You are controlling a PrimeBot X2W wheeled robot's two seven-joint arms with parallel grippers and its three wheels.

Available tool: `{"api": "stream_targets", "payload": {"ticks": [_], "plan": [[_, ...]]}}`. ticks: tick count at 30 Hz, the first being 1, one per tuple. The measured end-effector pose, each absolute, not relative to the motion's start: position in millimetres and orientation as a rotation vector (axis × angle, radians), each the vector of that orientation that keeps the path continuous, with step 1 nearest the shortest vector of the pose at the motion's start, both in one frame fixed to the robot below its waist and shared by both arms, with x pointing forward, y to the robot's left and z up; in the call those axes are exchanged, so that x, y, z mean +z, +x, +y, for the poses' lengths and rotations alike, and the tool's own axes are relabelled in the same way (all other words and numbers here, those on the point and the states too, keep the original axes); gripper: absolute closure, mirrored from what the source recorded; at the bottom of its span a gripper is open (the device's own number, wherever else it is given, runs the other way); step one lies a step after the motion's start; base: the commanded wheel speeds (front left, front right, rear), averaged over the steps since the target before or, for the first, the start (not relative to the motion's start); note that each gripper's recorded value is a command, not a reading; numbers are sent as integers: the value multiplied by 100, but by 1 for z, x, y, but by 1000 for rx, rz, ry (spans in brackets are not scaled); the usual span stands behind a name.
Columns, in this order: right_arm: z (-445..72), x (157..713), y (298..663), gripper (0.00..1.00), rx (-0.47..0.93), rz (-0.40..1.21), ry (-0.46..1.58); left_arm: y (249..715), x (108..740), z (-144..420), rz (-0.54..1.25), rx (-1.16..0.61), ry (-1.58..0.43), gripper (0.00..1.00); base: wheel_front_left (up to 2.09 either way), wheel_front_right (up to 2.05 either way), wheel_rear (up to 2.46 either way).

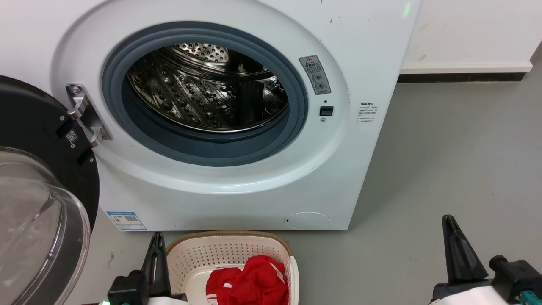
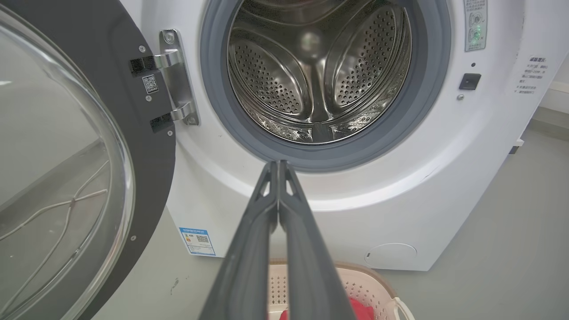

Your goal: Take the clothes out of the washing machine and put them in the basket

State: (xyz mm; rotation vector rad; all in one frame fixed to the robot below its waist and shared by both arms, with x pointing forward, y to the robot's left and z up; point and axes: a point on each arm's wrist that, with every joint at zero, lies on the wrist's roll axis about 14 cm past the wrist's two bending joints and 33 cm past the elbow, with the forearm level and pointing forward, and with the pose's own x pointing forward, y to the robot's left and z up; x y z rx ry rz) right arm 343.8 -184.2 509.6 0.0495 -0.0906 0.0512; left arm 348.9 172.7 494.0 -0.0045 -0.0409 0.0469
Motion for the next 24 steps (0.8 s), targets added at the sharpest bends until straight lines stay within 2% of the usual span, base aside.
{"api": "stream_targets", "payload": {"ticks": [24], "plan": [[-196,498,352,100,-18,-37,504,356,476,184,65,92,-473,100,0,0,0]]}}
